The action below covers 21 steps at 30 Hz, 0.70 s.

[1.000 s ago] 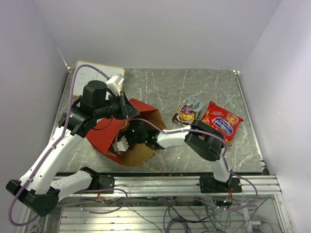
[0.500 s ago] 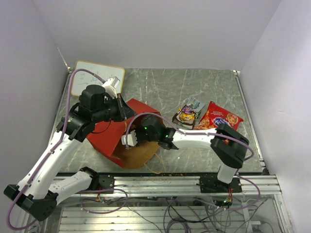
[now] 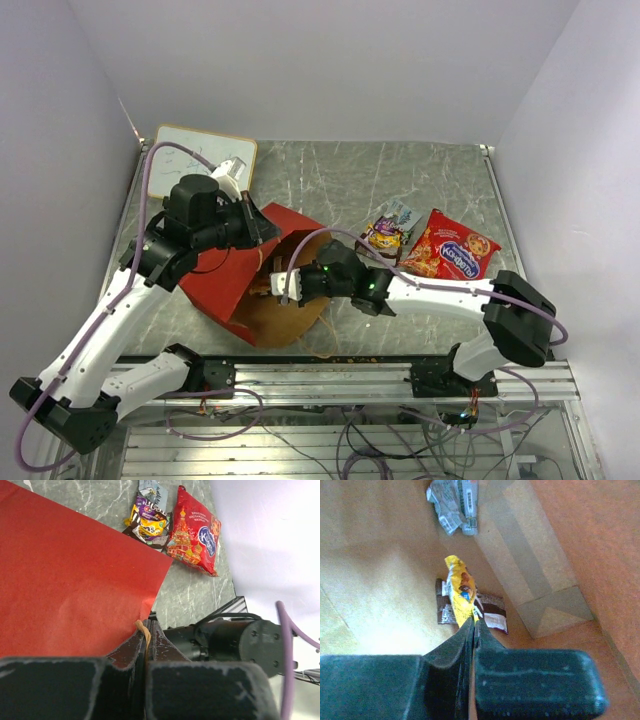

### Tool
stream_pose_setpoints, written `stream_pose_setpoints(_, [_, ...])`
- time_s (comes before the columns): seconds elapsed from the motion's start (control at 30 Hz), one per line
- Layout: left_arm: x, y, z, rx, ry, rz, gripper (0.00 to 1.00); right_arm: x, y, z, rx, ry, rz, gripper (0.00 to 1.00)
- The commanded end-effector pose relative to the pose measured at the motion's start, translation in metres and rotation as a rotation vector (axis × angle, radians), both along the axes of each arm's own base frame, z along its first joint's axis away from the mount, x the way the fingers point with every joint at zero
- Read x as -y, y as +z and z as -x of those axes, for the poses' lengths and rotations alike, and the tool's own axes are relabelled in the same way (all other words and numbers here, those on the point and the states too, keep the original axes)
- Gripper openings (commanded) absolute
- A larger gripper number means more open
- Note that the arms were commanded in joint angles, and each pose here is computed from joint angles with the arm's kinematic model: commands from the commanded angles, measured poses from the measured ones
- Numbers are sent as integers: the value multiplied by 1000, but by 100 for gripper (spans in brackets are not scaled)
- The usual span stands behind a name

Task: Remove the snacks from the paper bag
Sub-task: Take out the snack from the paper bag.

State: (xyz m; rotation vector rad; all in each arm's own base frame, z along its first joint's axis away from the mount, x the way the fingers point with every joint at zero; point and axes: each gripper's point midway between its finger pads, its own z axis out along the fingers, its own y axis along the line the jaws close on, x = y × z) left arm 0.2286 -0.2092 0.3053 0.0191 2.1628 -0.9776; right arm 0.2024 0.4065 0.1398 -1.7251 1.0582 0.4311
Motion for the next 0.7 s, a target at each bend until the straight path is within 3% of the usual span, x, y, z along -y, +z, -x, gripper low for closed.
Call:
stream_pose_setpoints(0.0, [-2,8,-13,27,48,2,7,0,33,8,-61,-19,-110,0])
stream_pose_setpoints(0.4, [-7,4,-27,15,107,-40,7,59,102,27,-87,-109,-126,0])
stream_pose_setpoints(0.67, [-11,-16,-35,-25,140,-91,7,125,162,21,-115,-375,-178,0])
